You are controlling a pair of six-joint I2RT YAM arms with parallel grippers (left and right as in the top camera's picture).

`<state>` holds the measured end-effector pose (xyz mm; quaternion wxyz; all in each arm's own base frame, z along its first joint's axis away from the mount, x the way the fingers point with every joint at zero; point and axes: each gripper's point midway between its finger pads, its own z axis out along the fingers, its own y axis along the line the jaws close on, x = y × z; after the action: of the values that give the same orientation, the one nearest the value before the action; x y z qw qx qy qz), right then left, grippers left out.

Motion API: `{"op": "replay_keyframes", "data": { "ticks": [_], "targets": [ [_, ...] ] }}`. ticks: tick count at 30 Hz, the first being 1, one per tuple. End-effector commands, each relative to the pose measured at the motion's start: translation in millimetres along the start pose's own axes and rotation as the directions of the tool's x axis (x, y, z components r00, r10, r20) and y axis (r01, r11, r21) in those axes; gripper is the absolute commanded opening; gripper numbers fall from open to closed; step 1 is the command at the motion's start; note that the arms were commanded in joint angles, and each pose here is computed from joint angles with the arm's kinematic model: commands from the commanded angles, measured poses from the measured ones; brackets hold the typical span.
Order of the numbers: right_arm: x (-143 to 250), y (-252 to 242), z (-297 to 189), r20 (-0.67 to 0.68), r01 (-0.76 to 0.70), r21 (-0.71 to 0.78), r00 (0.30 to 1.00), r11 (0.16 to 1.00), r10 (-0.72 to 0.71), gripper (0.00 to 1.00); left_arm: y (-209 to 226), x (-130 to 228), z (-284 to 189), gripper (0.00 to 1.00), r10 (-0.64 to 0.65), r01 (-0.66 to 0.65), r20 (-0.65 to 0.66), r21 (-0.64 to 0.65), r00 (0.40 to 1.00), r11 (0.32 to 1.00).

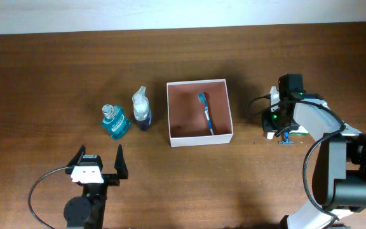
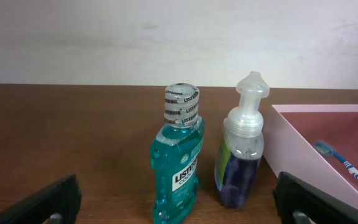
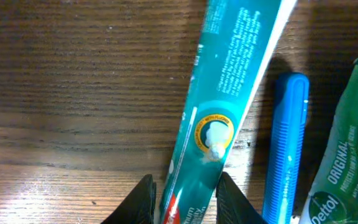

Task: Pack container
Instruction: 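Return the right gripper to the toothpaste tube and grasp it, then lower the toothpaste tube into the box and open the right gripper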

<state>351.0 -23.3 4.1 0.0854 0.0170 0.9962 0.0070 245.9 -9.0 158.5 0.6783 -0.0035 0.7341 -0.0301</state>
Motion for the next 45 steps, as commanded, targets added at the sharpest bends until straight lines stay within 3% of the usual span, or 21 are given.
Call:
{"op": "replay_keyframes", "data": {
  "ticks": [1,4,8,12,17,23,33,45],
  "targets": [
    [5.5,-1.7,4.5,-0.019,0.001,0.008,1.0,1.0,-0.001,0.32,-2.1,2.0,0.1,0.99,0.013,-0.013,0.0,0.011,1.0,1.0],
    [5.3,-1.9,4.5,-0.018,-0.02,0.009,1.0,1.0,0.02,0.33,-2.1,2.0,0.1,1.0,0.013,-0.013,0.0,0.011,1.0,1.0],
    [6.0,-1.7,4.5,-0.021,-0.028,0.008,0.999,1.0,0.028,0.12,-2.1,2.0,0.1,0.99,0.013,-0.013,0.0,0.011,1.0,1.0],
    [7.3,-1.2,4.2,-0.026,-0.051,0.007,0.998,0.999,0.051,0.05,-2.1,2.0,0.1,0.99,0.013,-0.013,0.0,0.011,1.0,1.0],
    [-3.9,8.6,-13.6,0.003,-0.05,-0.049,0.999,0.998,0.05,0.04,-2.1,2.0,0.1,0.99,0.013,-0.013,0.0,0.011,1.0,1.0],
    [-31.9,32.9,-71.6,0.103,-0.024,-0.112,0.994,0.993,0.035,0.04,-2.1,2.0,0.1,0.99,0.013,-0.013,0.0,0.011,1.0,1.0],
    [-47.2,108.9,-162.7,0.301,0.084,-0.185,0.953,0.979,-0.025,0.04,-2.1,2.0,0.1,0.99,0.013,-0.013,0.0,0.011,1.0,1.0],
    [-33.2,177.3,-137.1,0.264,0.183,-0.225,0.957,0.957,-0.121,0.04,-2.1,2.0,0.1,0.99,0.013,-0.013,0.0,0.011,1.0,1.0]
  ]
}}
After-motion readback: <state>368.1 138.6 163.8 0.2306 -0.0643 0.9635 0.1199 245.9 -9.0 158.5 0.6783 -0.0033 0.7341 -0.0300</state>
